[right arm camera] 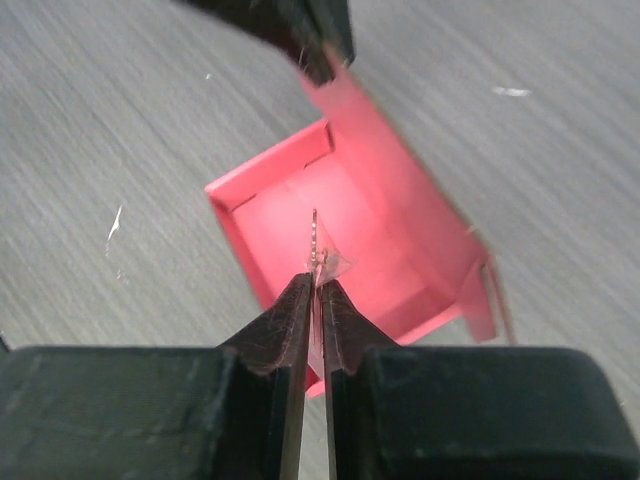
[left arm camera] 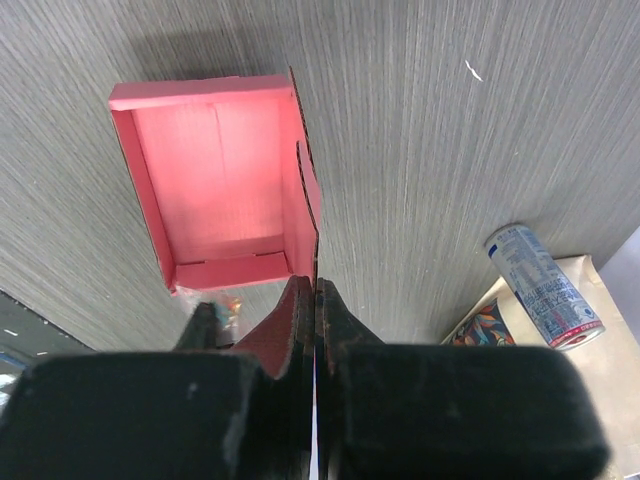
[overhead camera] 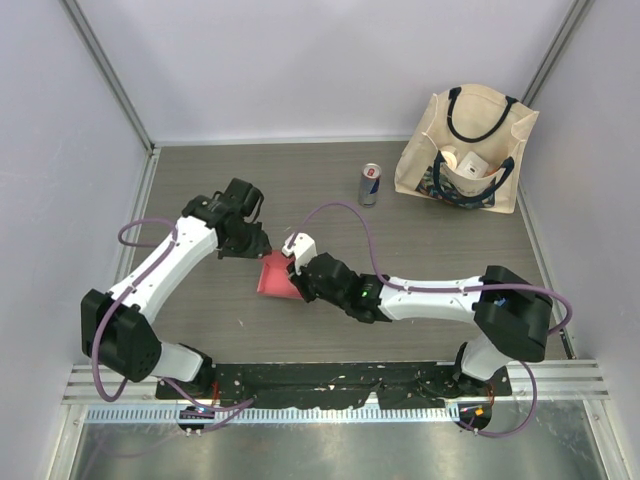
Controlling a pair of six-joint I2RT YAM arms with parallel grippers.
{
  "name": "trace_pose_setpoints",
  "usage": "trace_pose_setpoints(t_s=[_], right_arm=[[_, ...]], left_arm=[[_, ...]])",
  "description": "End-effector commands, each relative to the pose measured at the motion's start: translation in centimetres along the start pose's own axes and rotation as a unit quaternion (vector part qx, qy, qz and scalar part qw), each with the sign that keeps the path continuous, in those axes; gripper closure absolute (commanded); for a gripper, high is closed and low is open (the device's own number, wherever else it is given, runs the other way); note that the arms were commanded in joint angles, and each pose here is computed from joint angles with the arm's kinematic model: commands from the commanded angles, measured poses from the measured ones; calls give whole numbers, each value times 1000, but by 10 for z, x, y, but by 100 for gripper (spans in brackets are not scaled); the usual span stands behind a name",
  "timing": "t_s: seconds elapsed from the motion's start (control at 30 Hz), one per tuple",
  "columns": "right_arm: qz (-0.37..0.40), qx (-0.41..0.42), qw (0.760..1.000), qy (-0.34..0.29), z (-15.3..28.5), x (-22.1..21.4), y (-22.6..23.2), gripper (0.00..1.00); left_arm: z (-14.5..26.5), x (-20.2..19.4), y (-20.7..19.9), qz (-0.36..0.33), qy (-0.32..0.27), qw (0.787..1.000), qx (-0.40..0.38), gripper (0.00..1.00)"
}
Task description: Fold the paper box
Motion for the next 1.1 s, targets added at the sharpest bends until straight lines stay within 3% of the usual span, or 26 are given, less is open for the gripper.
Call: trace_pose_setpoints(t_s=[0.0,0.13,0.37,0.47,0.73,1.07], right_arm=[[50,-26,995,-83,-5,30,-9,84],[101,-19,991,-81,-16,21,-9,80],[109,-47,989,-83,-25,23,-15,47],[76,-28,992,-100,-1,32,-11,41],[-44,-13,992,-115,82,31,-17,36],[15,-38,997,-68,62,39,-36,41]], left_arm=[[3,4,7,12,-8,1000,12,100],[2,1,10,11,6,1000,15,100],[5,4,17,15,7,1000,15,100],[7,5,18,15,4,1000,10,100],[6,2,16,7,11,1000,9,100],[9,1,16,1,5,1000,3,100]])
Point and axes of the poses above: each gripper's point midway between its finger pads, its own z axis back along the fingers, its own y axis along the line the jaws close on, x = y × z, the point moved 3 cm from there along z, back along the fingers, and after that the axes turned 1 degree about -z, right-handed, at the moved point
